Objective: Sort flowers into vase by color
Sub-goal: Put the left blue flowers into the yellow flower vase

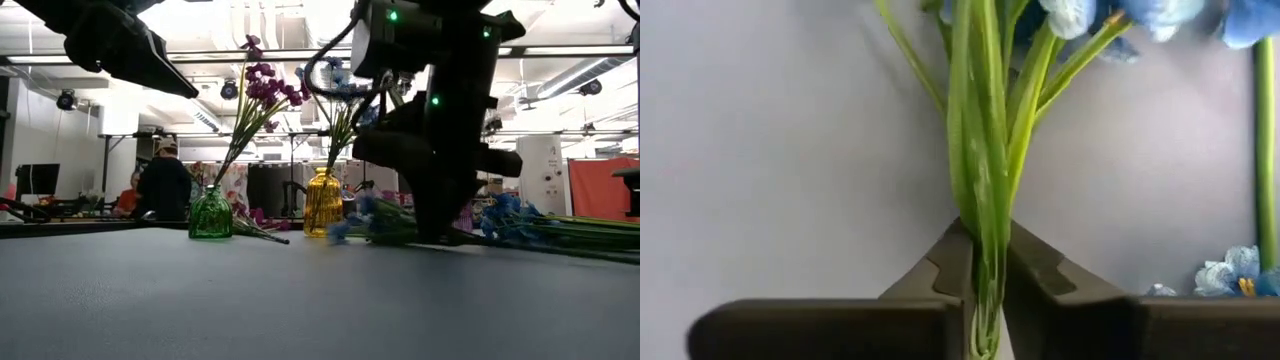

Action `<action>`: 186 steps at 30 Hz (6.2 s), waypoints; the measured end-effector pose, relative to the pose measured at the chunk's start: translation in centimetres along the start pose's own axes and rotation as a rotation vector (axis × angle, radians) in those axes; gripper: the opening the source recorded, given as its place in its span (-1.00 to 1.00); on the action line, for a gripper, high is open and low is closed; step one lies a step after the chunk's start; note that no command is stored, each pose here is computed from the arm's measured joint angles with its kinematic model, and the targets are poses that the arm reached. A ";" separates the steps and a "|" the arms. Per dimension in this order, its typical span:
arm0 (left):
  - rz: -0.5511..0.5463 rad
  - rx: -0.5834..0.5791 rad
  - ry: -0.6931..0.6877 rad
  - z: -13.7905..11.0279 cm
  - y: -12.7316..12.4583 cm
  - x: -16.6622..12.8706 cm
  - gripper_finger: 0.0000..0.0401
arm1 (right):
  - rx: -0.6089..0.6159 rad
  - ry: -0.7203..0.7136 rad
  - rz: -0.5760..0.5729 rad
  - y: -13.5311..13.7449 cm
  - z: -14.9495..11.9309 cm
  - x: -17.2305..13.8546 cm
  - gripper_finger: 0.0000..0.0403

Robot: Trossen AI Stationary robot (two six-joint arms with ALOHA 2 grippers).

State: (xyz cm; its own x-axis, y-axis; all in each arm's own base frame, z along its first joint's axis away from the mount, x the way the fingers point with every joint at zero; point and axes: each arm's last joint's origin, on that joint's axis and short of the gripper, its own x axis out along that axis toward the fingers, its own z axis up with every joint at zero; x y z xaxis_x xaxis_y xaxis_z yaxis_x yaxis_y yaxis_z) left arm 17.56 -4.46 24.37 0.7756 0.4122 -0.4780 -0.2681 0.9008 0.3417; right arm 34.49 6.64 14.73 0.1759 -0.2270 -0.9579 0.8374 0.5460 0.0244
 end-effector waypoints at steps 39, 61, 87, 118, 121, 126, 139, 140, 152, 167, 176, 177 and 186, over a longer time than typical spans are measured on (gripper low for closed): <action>-0.002 -0.062 -0.015 0.2 0.0 0.0 -0.20 | -0.481 -0.991 0.772 1.4 4.8 -9.4 -0.91; 0.059 -0.058 -0.026 0.2 0.2 0.0 -0.20 | -0.329 -1.533 0.587 -6.1 11.2 -7.5 -0.91; 0.060 -0.144 -0.029 0.2 0.2 0.0 -0.20 | -0.350 -1.570 0.437 -8.6 13.8 -6.8 -0.91; 0.059 -0.223 -0.032 0.2 0.2 0.0 -0.20 | -0.307 -1.561 0.426 -9.5 14.5 -6.5 -0.91; 0.059 -0.224 -0.032 0.2 0.2 0.0 -0.20 | -0.307 -1.561 0.426 -9.4 14.5 -6.4 -0.91; 0.059 -0.223 -0.032 0.2 0.2 0.0 -0.20 | -0.320 -1.541 0.419 -8.9 14.8 -5.5 -0.91; 0.084 -0.222 -0.038 0.3 0.2 0.0 -0.20 | -0.347 -1.508 0.401 -8.6 14.9 -5.0 -0.91; 0.085 -0.222 -0.037 0.3 0.2 0.0 -0.20 | -0.349 -1.503 0.400 -8.6 14.9 -4.9 -0.91; 0.085 -0.221 -0.038 0.3 0.2 0.0 -0.20 | -0.347 -1.492 0.403 -8.6 14.9 -4.8 -0.91; 0.085 -0.221 -0.038 0.3 0.2 0.0 -0.20 | -0.352 -1.477 0.396 -8.6 14.9 -4.7 -0.84; 0.085 -0.221 -0.037 0.3 0.2 0.0 -0.20 | -0.357 -1.464 0.391 -8.6 14.9 -4.6 -0.65; 0.086 -0.221 -0.037 0.3 0.2 0.0 -0.20 | -0.358 -1.463 0.391 -8.6 14.9 -4.6 -0.63; 0.086 -0.221 -0.038 0.3 0.2 0.0 -0.20 | -0.368 -1.410 0.385 -8.5 14.8 -4.0 -0.49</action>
State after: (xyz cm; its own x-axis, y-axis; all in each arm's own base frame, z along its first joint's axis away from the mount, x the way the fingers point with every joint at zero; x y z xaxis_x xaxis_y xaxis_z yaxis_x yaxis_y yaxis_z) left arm 17.63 -4.28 24.68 0.7644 0.4867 -0.4229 -0.4491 0.8725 0.1923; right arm 34.28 -9.03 22.62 0.8663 -0.4772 0.1478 0.4907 0.8682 -0.0731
